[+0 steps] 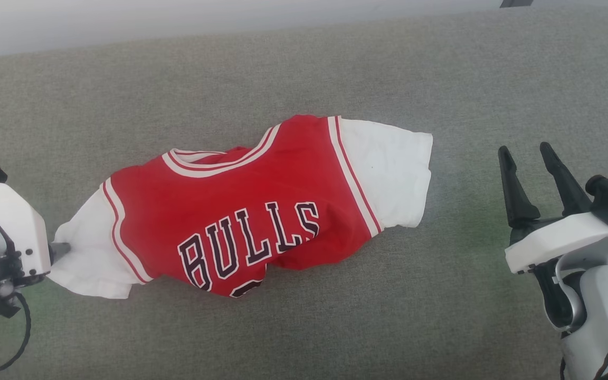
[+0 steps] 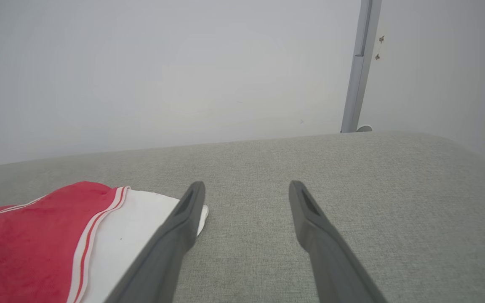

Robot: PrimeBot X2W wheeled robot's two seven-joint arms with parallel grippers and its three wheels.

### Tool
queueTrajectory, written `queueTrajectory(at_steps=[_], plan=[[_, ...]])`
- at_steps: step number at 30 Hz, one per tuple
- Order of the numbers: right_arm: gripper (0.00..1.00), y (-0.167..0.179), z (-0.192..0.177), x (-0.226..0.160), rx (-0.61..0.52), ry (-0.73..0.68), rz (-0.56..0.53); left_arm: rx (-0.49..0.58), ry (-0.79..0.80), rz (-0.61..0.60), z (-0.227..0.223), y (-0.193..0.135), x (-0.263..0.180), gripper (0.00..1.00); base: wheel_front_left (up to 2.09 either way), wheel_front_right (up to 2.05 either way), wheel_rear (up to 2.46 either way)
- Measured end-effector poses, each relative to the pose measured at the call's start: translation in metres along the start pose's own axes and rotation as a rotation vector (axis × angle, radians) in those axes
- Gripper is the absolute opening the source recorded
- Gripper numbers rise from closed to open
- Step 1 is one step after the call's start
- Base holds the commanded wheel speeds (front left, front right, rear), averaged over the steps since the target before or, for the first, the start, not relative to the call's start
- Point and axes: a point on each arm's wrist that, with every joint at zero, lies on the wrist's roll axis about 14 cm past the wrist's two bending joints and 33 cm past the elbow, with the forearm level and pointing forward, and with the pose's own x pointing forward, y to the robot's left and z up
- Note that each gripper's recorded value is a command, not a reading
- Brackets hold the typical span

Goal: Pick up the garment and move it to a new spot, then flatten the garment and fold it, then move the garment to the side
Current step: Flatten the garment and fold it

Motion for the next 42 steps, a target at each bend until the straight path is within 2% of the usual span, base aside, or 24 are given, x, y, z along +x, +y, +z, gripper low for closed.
queueTrajectory(at_steps=[6,7,8,14,20,31,36,38,39,40,41,42], plan=[[1.0,0.005,-0.001,0.001,0.0,0.01,0.015,-0.013,0.019,0.023,-0.009,0.004,0.002,1.0,0.0,0.0,0.0],[1.0,0.006,-0.002,0.002,0.001,0.016,0.019,-0.012,0.023,0.023,-0.012,0.004,0.003,0.95,0.0,0.0,0.0],[1.0,0.007,-0.004,0.002,0.003,0.022,0.022,0.009,0.022,0.01,-0.013,0.001,0.004,0.0,0.0,0.0,0.0],[1.0,0.016,-0.013,0.02,0.008,0.095,0.065,0.015,0.006,-0.038,-0.016,-0.007,0.012,0.0,0.0,0.0,0.0],[1.0,0.035,-0.033,0.045,-0.011,0.251,0.132,0.014,-0.025,-0.058,-0.013,-0.013,0.015,0.0,0.0,0.0,0.0],[1.0,0.056,-0.108,0.06,-0.131,0.731,0.214,0.0,-0.066,-0.077,-0.012,-0.017,0.016,0.0,0.0,0.0,0.0],[1.0,0.059,-0.123,0.061,-0.158,0.922,0.217,-0.012,-0.078,-0.082,-0.013,-0.017,0.017,0.0,0.0,0.0,0.0],[1.0,0.06,-0.124,0.061,-0.164,0.948,0.221,-0.016,-0.081,-0.082,-0.013,-0.016,0.017,0.0,0.0,0.0,0.0],[0.9,0.063,-0.125,0.06,-0.188,0.988,0.231,-0.024,-0.087,-0.084,-0.013,-0.016,0.017,0.0,0.0,0.0,0.0],[0.23,0.064,-0.124,0.06,-0.202,0.997,0.237,-0.025,-0.087,-0.084,-0.013,-0.016,0.018,0.0,0.0,0.0,0.0],[0.0,0.065,-0.123,0.059,-0.215,1.0,0.243,-0.026,-0.087,-0.084,-0.013,-0.016,0.018,0.0,0.0,0.0,0.0],[0.0,0.067,-0.123,0.059,-0.215,1.007,0.248,-0.026,-0.089,-0.085,-0.012,-0.016,0.018,0.0,0.0,0.0,0.0]])
